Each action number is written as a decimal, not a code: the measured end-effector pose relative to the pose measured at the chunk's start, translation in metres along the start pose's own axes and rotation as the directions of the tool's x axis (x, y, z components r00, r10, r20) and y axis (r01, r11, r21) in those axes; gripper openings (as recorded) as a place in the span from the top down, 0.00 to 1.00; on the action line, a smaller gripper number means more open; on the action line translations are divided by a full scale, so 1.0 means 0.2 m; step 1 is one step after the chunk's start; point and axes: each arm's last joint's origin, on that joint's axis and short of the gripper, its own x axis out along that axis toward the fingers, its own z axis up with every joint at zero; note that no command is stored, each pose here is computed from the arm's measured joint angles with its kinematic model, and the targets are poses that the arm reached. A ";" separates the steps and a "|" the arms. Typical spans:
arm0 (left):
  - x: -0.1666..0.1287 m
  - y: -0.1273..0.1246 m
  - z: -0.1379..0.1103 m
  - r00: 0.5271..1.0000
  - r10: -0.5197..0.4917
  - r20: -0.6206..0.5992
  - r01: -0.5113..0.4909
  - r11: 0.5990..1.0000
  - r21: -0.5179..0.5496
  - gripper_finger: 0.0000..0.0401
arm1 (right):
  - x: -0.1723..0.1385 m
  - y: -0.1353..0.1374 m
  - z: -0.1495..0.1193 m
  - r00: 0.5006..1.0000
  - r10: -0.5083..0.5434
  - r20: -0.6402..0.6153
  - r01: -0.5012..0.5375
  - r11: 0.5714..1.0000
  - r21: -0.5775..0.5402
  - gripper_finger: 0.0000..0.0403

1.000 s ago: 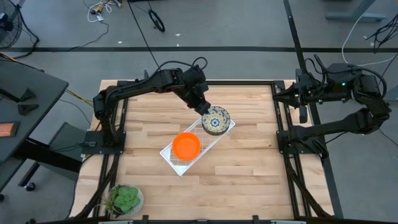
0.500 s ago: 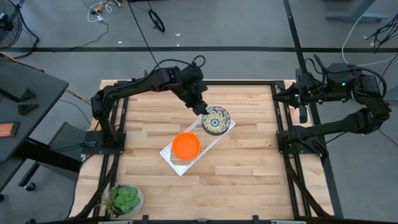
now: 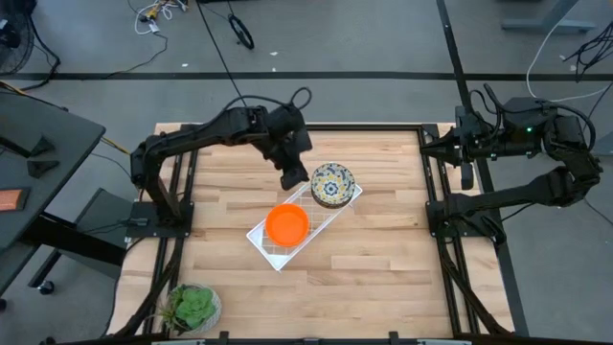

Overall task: Pick & Place Mini bowls
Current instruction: Stack the yellow patterned bowl on top of the yellow patterned bowl on the shelf, then return to Home Position

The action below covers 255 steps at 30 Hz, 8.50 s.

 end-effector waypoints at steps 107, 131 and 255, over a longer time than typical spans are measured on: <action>0.01 0.01 -1.39 0.586 -0.352 0.730 0.070 0.919 0.387 1.00 | 0.00 0.00 0.00 1.000 0.000 0.000 0.000 1.000 0.000 0.92; 0.05 0.19 -1.60 0.605 -0.332 0.723 -0.005 0.907 0.421 1.00 | 0.00 0.00 0.00 1.000 0.000 0.000 0.000 1.000 0.000 0.92; 0.00 0.22 -1.67 0.598 -0.270 0.754 -0.076 0.918 0.388 0.91 | 0.67 -0.03 -1.12 0.784 0.174 0.596 -0.089 0.982 -0.170 1.00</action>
